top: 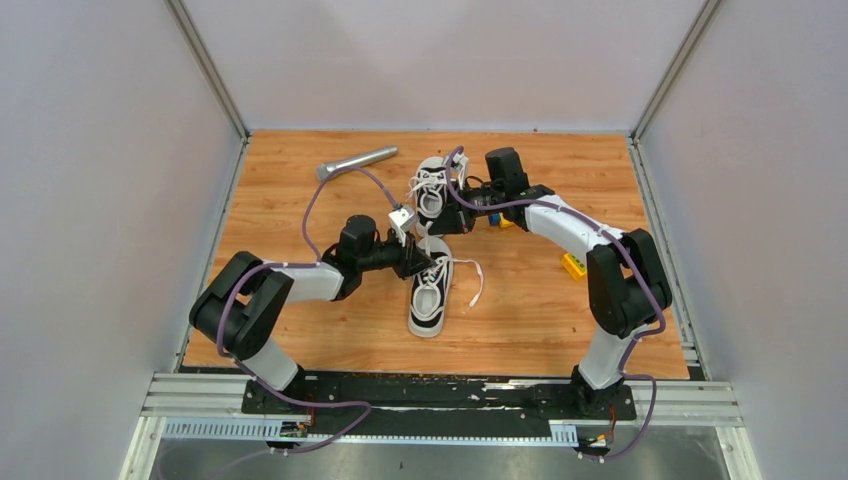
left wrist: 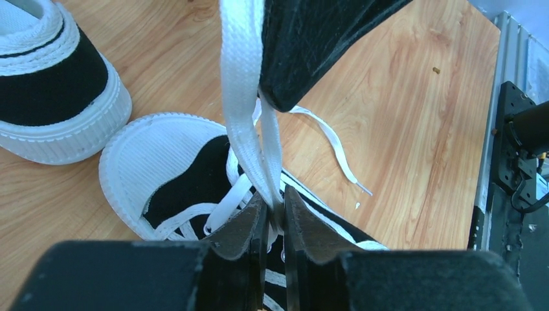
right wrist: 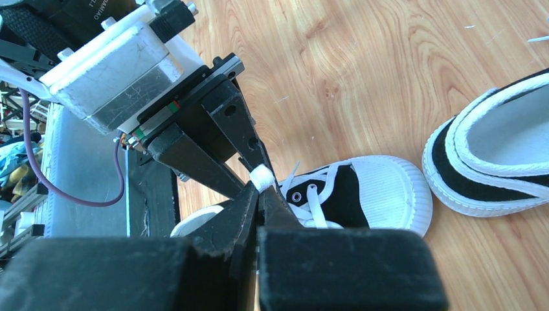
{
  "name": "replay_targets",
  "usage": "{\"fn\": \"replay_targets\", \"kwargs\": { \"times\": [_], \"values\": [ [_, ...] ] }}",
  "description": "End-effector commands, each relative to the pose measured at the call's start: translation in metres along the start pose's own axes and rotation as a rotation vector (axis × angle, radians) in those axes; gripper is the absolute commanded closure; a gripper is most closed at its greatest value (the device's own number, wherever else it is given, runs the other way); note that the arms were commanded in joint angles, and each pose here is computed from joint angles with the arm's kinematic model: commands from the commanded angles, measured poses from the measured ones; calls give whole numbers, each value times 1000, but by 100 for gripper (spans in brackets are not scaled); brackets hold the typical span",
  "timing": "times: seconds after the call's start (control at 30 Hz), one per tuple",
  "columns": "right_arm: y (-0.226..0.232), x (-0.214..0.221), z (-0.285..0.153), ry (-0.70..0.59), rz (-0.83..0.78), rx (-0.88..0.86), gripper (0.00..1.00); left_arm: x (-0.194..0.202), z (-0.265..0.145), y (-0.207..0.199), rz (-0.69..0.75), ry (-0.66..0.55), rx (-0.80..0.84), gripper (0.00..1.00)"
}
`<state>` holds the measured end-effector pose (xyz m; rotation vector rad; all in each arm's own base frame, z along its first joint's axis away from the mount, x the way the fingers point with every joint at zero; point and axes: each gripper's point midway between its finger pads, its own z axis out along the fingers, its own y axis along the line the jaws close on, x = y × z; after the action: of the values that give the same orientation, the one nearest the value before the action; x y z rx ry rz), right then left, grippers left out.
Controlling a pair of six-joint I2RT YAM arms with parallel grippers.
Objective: Tie the shoes
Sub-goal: Wrap the shoelace around the shoelace.
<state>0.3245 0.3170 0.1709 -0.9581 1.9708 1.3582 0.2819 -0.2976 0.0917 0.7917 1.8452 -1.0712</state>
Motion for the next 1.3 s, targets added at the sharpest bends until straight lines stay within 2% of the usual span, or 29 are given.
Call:
{"fn": "replay_targets", "kwargs": {
  "times": [0.0,0.17,0.47,0.5,0.6,0.67,0.7,0.8,0.9,1.0,1.13,1.27],
  "values": [
    [4,-13,-2,-39,-37,-19,100,-31,5,6,42,-80,-4,79],
    [2,-12,-3,-39,-26,-15,100,-31,5,10,35,-80,-25,74],
    [-10,-7,-7,-38,5,3,98,-27,6,6,42,-53,17,87],
    [-12,-6,-10,-38,13,8,90,-27,6,5,44,-50,22,87],
    [-27,-8,-33,-34,39,93,52,-19,7,1,58,-21,71,90],
    [-35,-10,-52,-27,-3,151,41,-13,7,-1,77,8,100,93],
    [-38,-11,-63,-24,-24,185,39,-8,7,-1,89,32,105,94],
    [-54,7,-84,41,-4,295,39,3,4,-5,88,80,143,96],
    [-71,62,-88,227,134,375,46,11,-1,-10,59,116,177,97],
    [-70,111,-82,372,193,409,49,13,-2,-16,59,128,213,98],
    [-59,139,-71,463,264,428,46,5,1,-12,61,145,211,98],
    [-73,150,-72,473,366,540,41,2,3,-11,62,146,219,99]
  ]
}}
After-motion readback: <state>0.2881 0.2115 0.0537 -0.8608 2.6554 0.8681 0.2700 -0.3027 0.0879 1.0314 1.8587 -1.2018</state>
